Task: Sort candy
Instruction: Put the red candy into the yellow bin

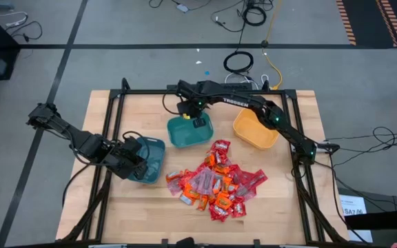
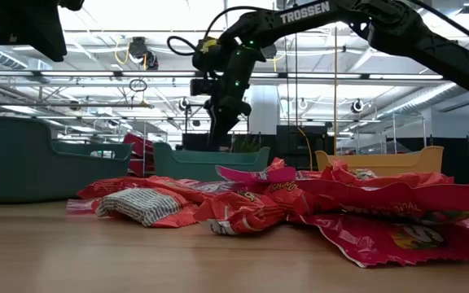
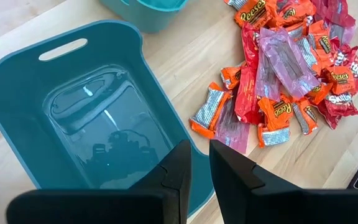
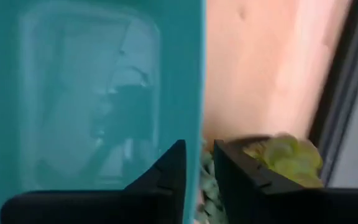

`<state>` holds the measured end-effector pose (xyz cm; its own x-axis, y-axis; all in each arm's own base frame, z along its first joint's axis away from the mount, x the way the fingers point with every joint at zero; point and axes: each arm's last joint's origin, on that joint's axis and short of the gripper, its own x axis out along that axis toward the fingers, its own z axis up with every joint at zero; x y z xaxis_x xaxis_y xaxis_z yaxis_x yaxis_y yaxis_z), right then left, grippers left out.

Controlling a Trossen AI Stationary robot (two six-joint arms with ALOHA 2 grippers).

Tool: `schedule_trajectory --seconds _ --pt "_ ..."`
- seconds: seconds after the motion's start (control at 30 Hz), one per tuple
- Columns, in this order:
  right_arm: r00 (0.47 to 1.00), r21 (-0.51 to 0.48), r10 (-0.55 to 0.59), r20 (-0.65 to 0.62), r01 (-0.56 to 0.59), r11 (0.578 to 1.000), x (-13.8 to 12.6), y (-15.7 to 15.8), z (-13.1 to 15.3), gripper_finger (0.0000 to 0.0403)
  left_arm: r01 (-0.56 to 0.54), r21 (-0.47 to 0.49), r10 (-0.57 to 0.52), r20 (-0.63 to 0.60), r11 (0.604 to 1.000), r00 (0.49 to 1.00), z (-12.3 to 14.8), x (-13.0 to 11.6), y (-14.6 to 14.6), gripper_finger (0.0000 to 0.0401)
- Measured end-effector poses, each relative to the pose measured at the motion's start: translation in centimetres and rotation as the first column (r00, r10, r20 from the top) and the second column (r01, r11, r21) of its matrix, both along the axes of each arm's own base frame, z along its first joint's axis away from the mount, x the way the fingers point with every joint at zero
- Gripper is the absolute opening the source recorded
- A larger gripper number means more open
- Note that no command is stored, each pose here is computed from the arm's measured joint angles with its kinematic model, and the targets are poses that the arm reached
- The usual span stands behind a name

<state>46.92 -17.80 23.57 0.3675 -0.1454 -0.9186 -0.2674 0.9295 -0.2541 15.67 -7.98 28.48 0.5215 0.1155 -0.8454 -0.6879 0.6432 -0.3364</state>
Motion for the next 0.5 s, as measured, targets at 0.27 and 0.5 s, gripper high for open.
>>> schedule_trajectory --seconds 0.27,0.5 --pt "0.999 -0.034 -0.05 0.007 0.05 0.998 -1.8 0.5 3.6 0.0104 -0.001 -0.001 0.001 0.001 1.0 1.0 0.0 0.0 0.0 0.0068" --pt "0.956 0.096 -0.277 0.094 0.269 0.958 -5.8 2.0 10.4 0.0104 0.0 -0.001 0.0 0.001 1.0 1.0 0.0 0.0 0.0 0.0068"
